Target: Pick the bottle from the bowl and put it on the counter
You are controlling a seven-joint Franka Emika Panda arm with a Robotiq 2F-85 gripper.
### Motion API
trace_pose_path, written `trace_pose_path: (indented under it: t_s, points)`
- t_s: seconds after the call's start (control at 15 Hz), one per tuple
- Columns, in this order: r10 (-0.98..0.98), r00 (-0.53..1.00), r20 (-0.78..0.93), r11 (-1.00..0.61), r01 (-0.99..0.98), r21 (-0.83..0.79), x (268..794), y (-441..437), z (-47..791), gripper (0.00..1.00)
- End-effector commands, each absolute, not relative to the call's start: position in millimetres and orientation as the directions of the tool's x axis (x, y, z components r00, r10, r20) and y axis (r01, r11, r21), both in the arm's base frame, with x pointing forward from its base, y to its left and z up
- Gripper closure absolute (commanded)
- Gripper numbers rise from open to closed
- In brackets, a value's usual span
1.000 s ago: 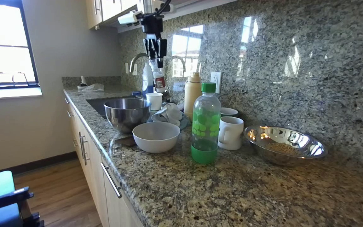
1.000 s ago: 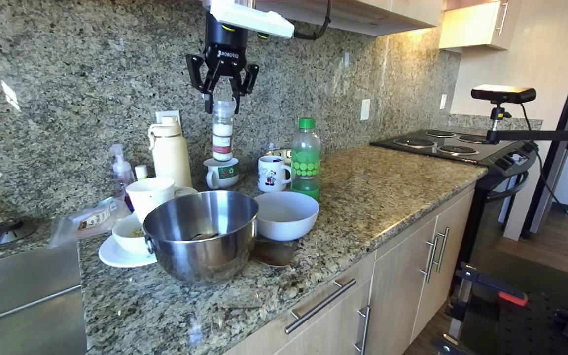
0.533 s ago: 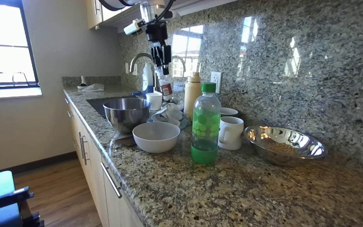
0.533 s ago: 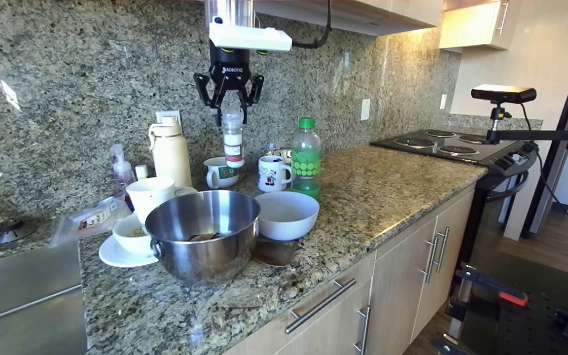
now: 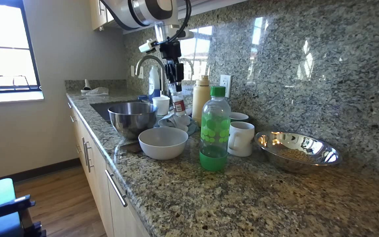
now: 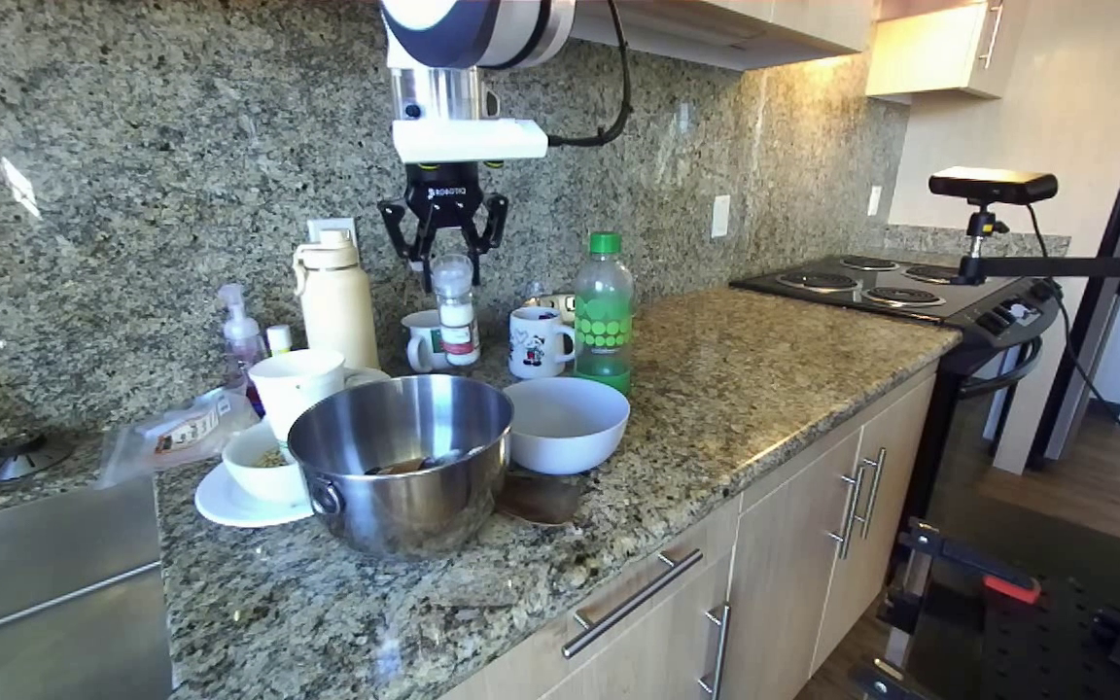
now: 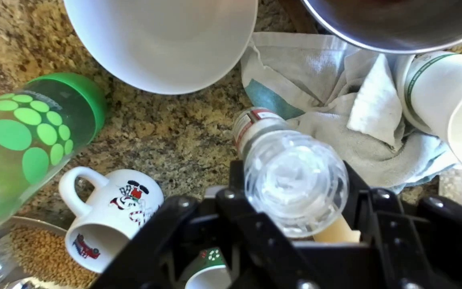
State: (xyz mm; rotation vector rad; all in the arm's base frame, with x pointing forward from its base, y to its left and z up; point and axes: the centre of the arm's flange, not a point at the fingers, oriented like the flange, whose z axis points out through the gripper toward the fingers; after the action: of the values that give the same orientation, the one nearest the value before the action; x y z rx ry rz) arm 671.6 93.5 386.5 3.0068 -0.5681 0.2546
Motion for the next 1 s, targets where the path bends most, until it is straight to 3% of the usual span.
trace_pose_path:
  t_s: [0.0, 0.93]
  points:
    - [-0.397, 0.896, 0.201, -0.911, -0.411, 0.033, 697, 85, 389, 0.69]
    - [-0.477, 0.86, 0.182, -0.876, -0.482, -0.018, 733, 39, 344, 0.69]
